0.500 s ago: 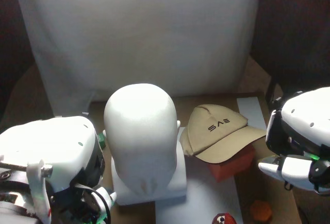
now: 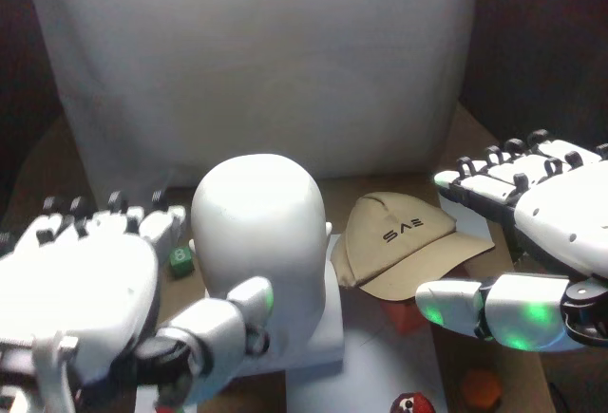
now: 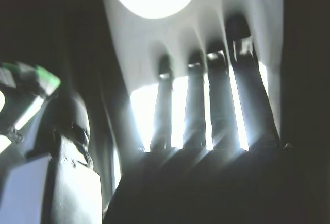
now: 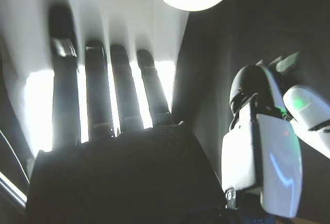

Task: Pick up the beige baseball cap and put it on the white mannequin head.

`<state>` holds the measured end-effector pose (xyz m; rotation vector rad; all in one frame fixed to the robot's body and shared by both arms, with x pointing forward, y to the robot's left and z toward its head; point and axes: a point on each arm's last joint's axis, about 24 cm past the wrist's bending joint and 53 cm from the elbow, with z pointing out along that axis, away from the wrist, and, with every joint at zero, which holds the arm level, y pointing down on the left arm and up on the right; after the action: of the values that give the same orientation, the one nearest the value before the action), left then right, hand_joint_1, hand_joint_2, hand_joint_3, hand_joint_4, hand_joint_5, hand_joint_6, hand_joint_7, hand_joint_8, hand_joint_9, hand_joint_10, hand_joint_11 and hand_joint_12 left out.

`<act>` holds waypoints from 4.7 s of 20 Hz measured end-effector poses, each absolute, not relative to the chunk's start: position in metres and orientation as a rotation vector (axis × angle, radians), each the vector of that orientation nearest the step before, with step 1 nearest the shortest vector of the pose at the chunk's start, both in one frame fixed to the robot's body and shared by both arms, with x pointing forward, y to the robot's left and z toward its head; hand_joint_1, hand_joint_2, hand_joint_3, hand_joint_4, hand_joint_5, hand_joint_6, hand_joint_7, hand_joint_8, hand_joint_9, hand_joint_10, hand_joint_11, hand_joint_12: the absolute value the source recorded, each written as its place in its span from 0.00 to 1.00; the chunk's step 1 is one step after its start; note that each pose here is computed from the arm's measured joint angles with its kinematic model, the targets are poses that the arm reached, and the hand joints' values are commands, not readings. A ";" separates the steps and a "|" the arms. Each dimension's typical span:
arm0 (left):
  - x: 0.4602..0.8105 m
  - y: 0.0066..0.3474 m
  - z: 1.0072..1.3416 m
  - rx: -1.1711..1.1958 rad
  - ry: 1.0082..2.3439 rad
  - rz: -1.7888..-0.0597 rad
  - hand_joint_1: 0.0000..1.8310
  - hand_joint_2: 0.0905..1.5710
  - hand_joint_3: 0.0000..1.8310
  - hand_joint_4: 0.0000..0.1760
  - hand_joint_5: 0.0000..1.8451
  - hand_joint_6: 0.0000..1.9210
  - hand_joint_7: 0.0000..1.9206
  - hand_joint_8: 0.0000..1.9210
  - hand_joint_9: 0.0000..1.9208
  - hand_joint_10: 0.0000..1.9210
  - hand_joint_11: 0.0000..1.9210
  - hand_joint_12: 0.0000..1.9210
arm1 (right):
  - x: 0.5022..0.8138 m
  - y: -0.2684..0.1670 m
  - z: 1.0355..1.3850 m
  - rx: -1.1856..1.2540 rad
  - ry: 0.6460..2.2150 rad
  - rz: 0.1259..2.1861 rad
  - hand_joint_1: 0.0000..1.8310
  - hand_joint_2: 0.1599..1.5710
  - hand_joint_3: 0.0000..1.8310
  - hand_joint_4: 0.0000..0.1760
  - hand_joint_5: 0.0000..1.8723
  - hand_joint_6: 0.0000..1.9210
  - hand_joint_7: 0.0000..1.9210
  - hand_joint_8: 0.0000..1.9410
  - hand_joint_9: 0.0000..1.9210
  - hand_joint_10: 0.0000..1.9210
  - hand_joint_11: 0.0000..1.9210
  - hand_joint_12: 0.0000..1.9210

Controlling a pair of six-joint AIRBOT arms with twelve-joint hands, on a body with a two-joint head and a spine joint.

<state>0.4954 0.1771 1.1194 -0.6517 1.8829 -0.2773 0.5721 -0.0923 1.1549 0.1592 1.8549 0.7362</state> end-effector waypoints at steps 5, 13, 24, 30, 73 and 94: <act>0.487 0.201 1.078 -0.695 1.871 -0.267 0.00 0.70 0.00 0.42 0.10 0.00 0.09 0.00 0.08 0.00 0.00 0.26 | 0.601 -0.110 1.158 0.031 1.752 0.753 0.00 0.62 0.00 0.03 0.09 0.00 0.09 0.00 0.08 0.00 0.00 0.35; 0.492 0.212 1.034 -0.659 1.802 -0.279 0.00 0.70 0.00 0.42 0.10 0.00 0.09 0.00 0.08 0.00 0.00 0.26 | 0.637 -0.112 1.100 -0.192 1.748 0.715 0.12 0.60 0.00 0.00 0.08 0.00 0.09 0.00 0.08 0.00 0.00 0.34; 0.497 0.239 1.016 -0.696 1.753 -0.336 0.00 0.70 0.00 0.41 0.09 0.00 0.08 0.00 0.08 0.00 0.00 0.26 | 0.698 -0.116 1.038 -0.133 1.812 0.614 0.67 0.69 0.01 0.00 0.08 0.00 0.10 0.00 0.07 0.00 0.00 0.32; 0.497 0.248 1.015 -0.739 1.724 -0.336 0.00 0.70 0.00 0.42 0.09 0.00 0.08 0.00 0.08 0.00 0.00 0.26 | 0.712 -0.102 1.004 -0.132 1.857 0.594 0.67 0.70 0.01 0.00 0.07 0.00 0.09 0.00 0.07 0.00 0.00 0.31; 0.530 0.246 0.982 -0.897 1.656 -0.464 0.00 0.70 0.00 0.40 0.09 0.00 0.08 0.00 0.07 0.00 0.00 0.25 | 0.761 -0.056 0.913 -0.064 1.912 0.513 0.64 0.71 0.00 0.00 0.09 0.00 0.12 0.00 0.09 0.00 0.00 0.35; 0.528 0.248 0.983 -0.901 1.649 -0.460 0.00 0.71 0.00 0.39 0.09 0.00 0.08 0.00 0.07 0.00 0.00 0.26 | 0.781 -0.057 0.959 -0.046 1.737 0.524 0.75 0.70 0.00 0.00 0.47 0.51 0.47 0.53 0.46 0.74 0.47 0.76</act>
<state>0.5280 0.2484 0.9825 -0.9007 1.6494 -0.4597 0.7805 -0.0573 0.9587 -0.0457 1.7366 0.5237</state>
